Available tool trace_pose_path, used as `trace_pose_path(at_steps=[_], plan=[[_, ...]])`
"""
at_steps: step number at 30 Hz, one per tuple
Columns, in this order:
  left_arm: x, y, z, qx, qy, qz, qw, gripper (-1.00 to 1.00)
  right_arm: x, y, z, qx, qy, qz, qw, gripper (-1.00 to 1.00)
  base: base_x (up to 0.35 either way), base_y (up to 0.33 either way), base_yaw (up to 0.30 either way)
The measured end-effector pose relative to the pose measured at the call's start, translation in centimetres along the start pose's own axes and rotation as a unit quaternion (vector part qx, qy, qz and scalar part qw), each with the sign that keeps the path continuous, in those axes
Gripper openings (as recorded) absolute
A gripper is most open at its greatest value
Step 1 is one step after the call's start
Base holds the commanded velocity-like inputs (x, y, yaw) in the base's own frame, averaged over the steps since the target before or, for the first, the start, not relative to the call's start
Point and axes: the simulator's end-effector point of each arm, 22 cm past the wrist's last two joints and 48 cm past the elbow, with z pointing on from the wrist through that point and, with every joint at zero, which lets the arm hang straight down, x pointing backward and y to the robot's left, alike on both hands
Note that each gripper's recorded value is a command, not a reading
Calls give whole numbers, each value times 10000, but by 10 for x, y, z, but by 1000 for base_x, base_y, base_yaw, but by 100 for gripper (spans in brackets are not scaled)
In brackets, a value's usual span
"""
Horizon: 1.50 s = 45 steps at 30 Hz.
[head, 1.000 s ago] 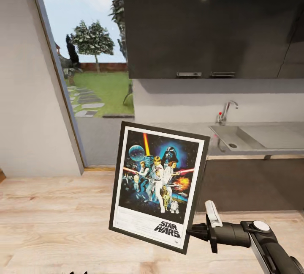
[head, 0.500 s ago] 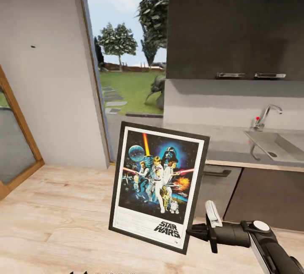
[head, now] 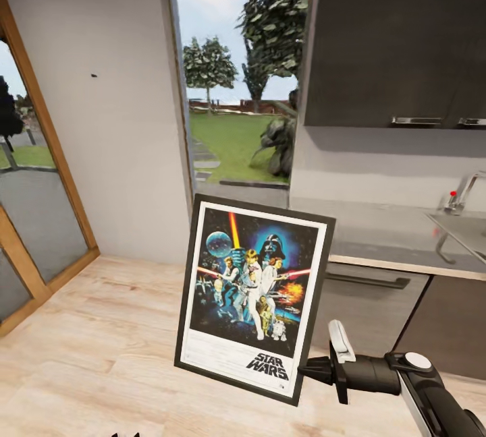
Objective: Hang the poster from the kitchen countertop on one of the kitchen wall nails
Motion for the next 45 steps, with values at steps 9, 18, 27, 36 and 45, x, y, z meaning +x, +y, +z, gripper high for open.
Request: trace_pose_path(at_steps=[9, 18, 27, 36, 45], plan=[[0, 0, 0, -4, -1, -2, 10000, 100, 0, 1, 0, -3, 0, -7, 10000, -100, 82, 279, 64], [0, 0, 0, -6, 1, -9, 10000, 100, 0, 1, 0, -8, 6, -12, 10000, -100, 239, 230, 270], [0, 0, 0, -8, 4, -11, 10000, 100, 0, 1, 0, -2, 8, -5, 10000, -100, 252, 252, 290], [0, 0, 0, -6, 2, -10, 10000, 100, 0, 1, 0, -3, 7, -11, 10000, -100, 252, 273, 291], [0, 0, 0, -7, 3, -11, 10000, 100, 0, 1, 0, -4, 7, -11, 10000, -100, 246, 286, 291]])
